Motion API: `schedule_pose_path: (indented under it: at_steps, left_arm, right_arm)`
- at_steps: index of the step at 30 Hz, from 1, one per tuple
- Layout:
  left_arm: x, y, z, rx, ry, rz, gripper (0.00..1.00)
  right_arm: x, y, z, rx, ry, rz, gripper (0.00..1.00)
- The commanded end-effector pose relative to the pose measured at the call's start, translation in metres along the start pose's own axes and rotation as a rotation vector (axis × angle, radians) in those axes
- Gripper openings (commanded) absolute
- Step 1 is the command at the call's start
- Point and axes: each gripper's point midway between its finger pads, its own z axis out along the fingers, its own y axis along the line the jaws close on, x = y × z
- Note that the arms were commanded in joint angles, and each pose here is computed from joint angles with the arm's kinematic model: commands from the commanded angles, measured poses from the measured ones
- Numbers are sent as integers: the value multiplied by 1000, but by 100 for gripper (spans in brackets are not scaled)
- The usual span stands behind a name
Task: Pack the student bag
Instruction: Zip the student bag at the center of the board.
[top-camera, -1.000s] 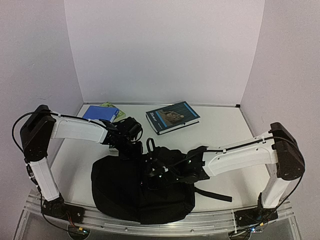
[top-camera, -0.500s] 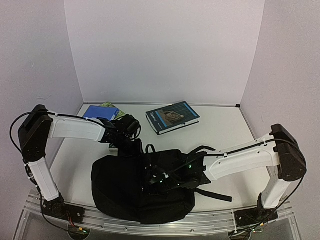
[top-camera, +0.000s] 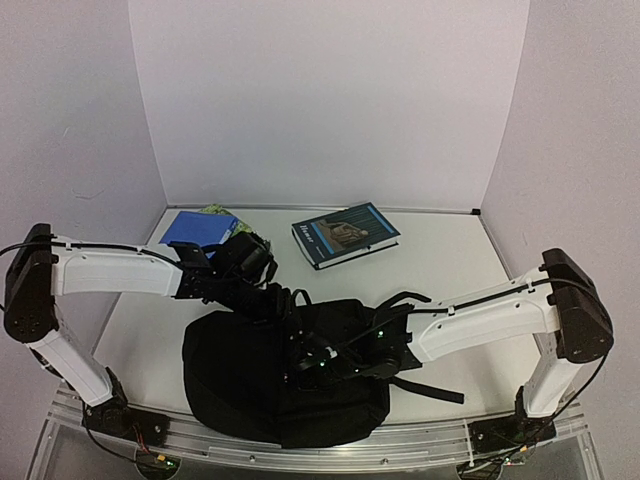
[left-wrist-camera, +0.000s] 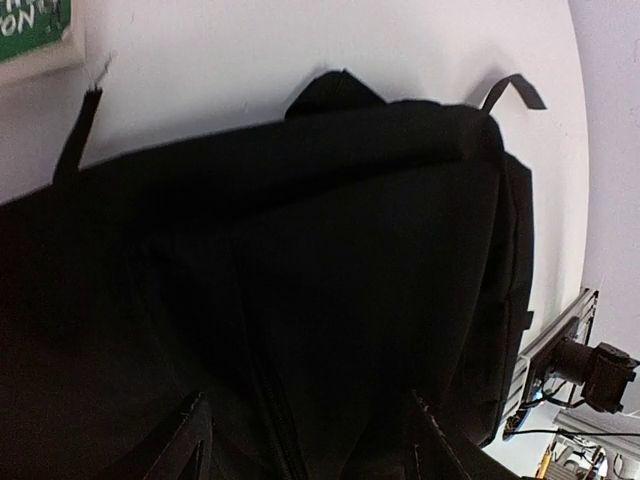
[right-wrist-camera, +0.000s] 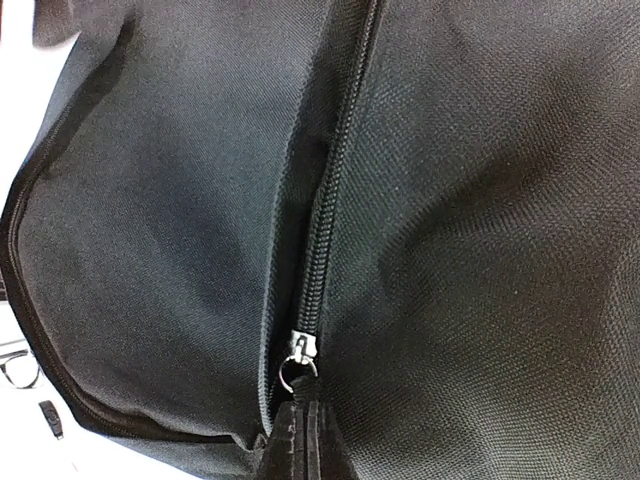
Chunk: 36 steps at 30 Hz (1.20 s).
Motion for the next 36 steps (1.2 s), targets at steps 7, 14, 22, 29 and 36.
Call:
schedule_pose_path:
  at_steps: [7, 14, 22, 29, 36]
  left_arm:
    - [27, 7, 24, -59, 72, -31, 38]
    - [30, 27, 34, -122, 56, -87, 5]
    - [-5, 1, 41, -96, -49, -21, 0]
    - [-45, -25, 52, -22, -117, 3, 0]
    - [-73, -24, 55, 77, -135, -37, 0]
  right_arm:
    - [-6, 13, -13, -18, -29, -7, 0]
    - [-9, 11, -16, -12, -46, 3, 0]
    - [-26, 13, -22, -2, -107, -5, 0]
    - [-39, 2, -30, 25, -153, 7, 0]
    - [-44, -12, -38, 49, -179, 22, 0]
